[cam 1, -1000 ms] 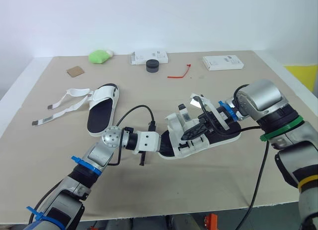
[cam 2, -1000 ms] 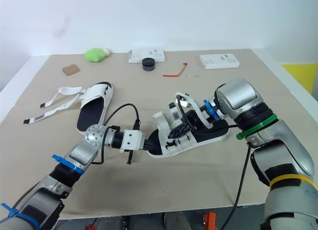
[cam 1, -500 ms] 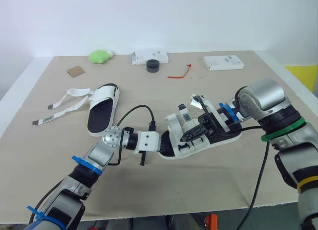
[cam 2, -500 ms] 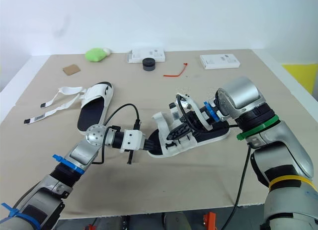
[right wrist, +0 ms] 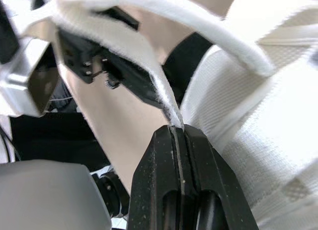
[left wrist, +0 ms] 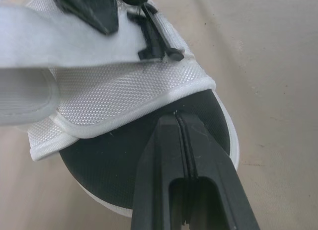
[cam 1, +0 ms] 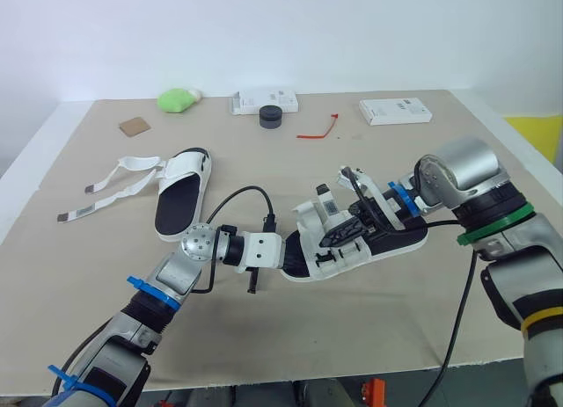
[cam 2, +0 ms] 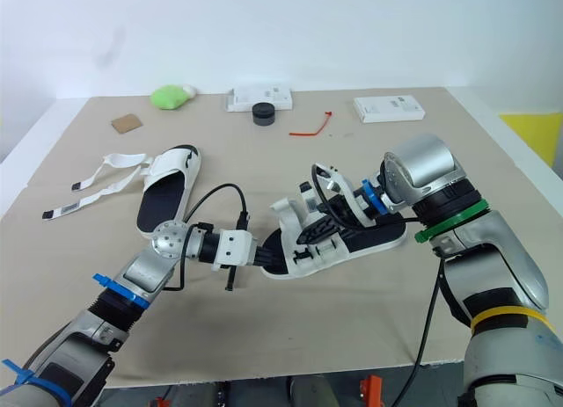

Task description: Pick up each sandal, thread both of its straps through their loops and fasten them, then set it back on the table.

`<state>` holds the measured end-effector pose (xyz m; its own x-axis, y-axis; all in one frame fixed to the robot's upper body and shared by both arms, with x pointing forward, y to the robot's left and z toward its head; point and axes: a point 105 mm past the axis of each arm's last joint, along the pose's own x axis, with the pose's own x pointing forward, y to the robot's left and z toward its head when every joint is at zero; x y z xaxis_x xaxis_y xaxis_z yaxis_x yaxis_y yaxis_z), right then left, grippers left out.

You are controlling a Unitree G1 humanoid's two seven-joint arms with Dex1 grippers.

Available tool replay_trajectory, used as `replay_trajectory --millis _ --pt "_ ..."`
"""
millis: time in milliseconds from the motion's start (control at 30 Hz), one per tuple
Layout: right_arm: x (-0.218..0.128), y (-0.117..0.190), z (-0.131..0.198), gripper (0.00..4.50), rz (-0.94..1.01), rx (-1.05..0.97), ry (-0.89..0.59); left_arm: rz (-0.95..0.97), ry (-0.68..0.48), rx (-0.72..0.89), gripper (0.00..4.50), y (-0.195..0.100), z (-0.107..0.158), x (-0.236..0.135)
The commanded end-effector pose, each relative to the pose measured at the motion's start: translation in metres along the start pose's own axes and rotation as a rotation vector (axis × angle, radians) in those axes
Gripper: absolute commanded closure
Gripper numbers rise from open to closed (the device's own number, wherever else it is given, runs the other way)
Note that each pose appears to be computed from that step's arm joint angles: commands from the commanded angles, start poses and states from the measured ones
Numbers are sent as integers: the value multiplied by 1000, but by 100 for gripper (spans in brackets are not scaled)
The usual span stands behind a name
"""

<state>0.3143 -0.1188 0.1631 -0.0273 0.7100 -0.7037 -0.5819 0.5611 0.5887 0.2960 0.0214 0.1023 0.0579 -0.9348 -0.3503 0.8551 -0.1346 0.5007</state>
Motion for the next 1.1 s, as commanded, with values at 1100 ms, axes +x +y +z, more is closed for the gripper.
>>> replay_trajectory --millis 1100 --pt "-9 10 7 444 57 88 44 -65 49 -71 450 -25 -17 12"
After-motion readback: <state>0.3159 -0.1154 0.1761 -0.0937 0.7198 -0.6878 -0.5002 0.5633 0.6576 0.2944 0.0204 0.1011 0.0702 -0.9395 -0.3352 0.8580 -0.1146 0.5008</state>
